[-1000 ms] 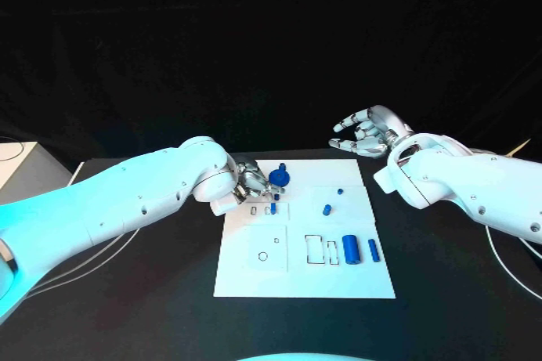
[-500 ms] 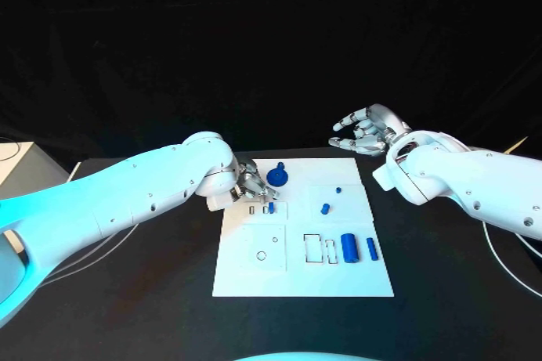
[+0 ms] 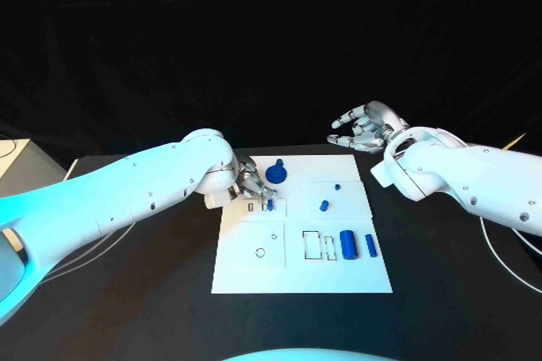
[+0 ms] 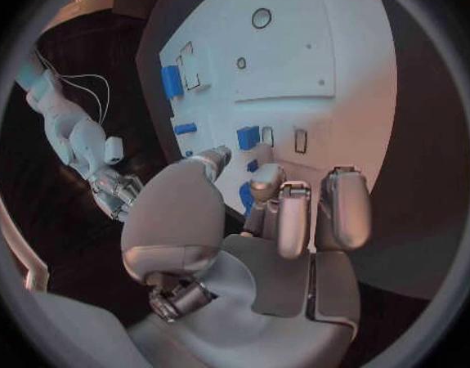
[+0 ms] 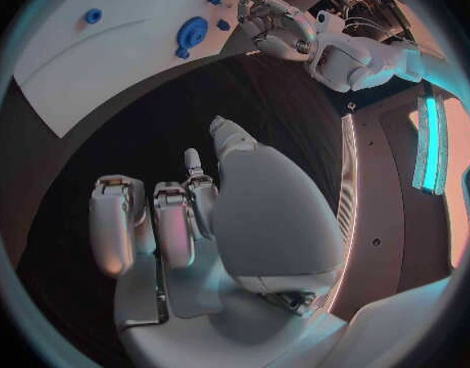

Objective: Assemble the parts on the task board

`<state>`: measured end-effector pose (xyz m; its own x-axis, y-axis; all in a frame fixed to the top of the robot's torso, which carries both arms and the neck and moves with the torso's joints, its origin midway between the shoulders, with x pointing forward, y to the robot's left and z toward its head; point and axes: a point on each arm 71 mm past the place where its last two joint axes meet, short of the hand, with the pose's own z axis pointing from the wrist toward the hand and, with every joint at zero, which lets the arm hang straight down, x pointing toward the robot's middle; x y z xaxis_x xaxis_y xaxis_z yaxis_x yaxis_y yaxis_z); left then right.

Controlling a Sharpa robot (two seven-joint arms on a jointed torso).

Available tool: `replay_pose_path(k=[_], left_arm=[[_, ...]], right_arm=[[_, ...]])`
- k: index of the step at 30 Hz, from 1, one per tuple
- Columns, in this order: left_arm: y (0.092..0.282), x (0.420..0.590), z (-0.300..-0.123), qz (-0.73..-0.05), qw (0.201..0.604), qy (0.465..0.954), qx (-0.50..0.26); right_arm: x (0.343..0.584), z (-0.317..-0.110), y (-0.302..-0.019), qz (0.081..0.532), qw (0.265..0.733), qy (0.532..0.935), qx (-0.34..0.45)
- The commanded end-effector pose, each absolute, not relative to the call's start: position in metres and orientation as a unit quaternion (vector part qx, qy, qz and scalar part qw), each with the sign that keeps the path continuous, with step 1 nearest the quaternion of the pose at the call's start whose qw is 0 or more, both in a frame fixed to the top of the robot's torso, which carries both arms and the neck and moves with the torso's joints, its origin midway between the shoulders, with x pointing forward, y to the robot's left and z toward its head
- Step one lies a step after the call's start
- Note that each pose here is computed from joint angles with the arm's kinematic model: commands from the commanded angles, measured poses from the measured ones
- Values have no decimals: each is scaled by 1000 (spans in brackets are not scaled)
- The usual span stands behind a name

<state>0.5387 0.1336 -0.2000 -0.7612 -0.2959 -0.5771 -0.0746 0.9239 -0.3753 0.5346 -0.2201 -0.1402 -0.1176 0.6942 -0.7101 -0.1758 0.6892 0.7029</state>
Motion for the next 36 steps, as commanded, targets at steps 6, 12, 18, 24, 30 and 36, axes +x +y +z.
replay_pose_path(k=[6,12,18,24,30,36], left_arm=[[128,537,-201,-169,314,930,-88],[125,537,-203,-171,309,931,-89],[123,536,-203,-174,307,932,-89],[121,537,-205,-175,304,932,-90],[121,538,-206,-174,303,932,-93],[121,538,-207,-175,300,933,-95]], right_arm=[[535,-141,-218,341,633,670,185],[535,-141,-218,340,632,671,184],[535,-141,-217,340,632,672,183],[535,-141,-216,340,631,673,182],[535,-141,-215,341,630,673,182],[535,-141,-215,341,630,674,181]])
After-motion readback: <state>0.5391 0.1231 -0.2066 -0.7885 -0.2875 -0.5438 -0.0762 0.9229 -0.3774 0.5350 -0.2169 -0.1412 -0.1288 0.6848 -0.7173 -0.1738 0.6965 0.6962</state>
